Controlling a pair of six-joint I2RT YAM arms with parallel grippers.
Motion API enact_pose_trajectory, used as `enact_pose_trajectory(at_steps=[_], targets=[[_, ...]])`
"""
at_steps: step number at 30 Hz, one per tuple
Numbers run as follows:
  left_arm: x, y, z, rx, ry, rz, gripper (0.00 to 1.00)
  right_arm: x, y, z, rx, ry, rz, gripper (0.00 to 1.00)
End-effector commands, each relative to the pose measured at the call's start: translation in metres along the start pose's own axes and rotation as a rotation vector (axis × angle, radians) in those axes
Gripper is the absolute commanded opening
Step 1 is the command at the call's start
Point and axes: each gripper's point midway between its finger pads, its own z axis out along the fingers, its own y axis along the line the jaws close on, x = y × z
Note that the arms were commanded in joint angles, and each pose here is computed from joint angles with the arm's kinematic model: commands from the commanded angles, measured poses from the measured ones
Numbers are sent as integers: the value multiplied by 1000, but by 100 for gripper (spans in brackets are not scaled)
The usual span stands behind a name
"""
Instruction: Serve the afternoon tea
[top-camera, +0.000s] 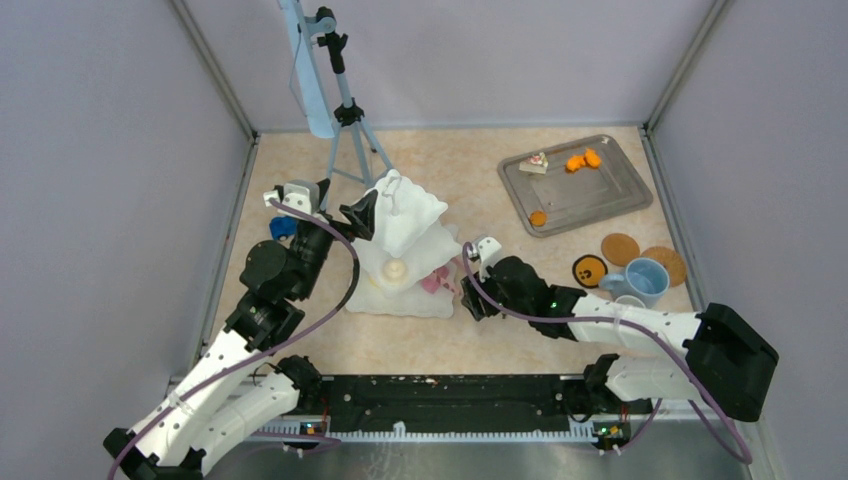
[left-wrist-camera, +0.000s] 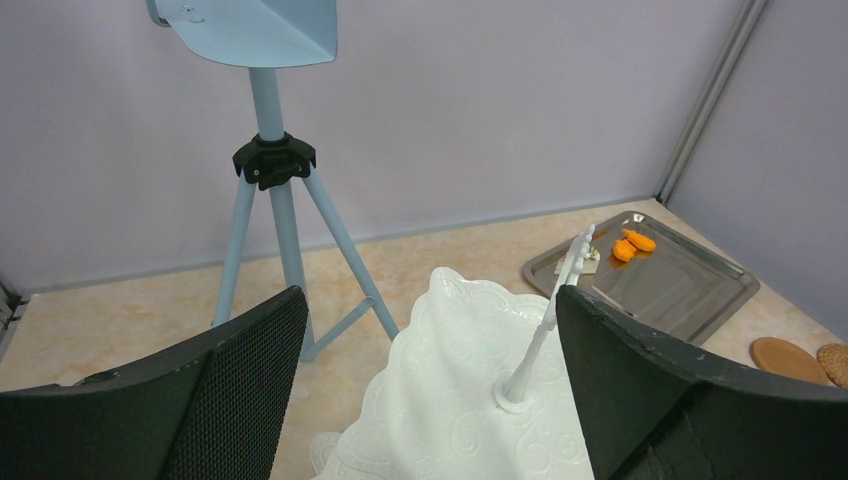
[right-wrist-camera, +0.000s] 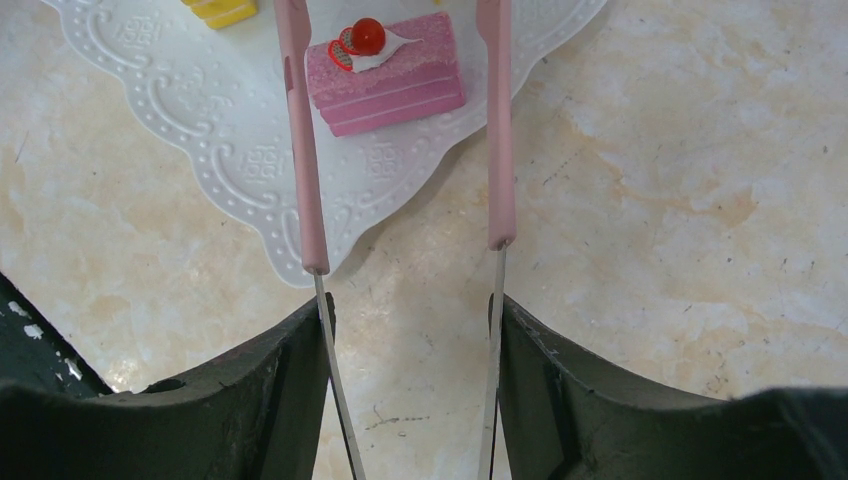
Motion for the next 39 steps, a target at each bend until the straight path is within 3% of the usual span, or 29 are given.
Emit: enact_pose_trajectory(at_steps=[1, 10, 15, 24, 28, 30, 39], targets=[[-11, -2, 2, 9, -40, -12, 99, -19, -14, -11, 101, -56, 50, 56], [-12, -1, 2, 7, -40, -12, 99, -17, -80, -44, 342, -62, 264, 55], [-14, -3, 2, 16, -45, -13, 99, -40, -98, -55, 348, -110, 258, 55], [-13, -6, 2, 31, -41, -23, 99, -78, -193, -67, 553, -93, 388, 54], [-11, -9, 3, 45, -36, -31, 99, -101, -247, -69, 578, -83, 451, 55], [-12, -11, 3, 52, -36, -38, 99, -100, -266, -59, 581, -14, 466, 55], [-9, -14, 4, 67, -27, -44, 99, -115, -311, -23, 473, 53, 540, 55]])
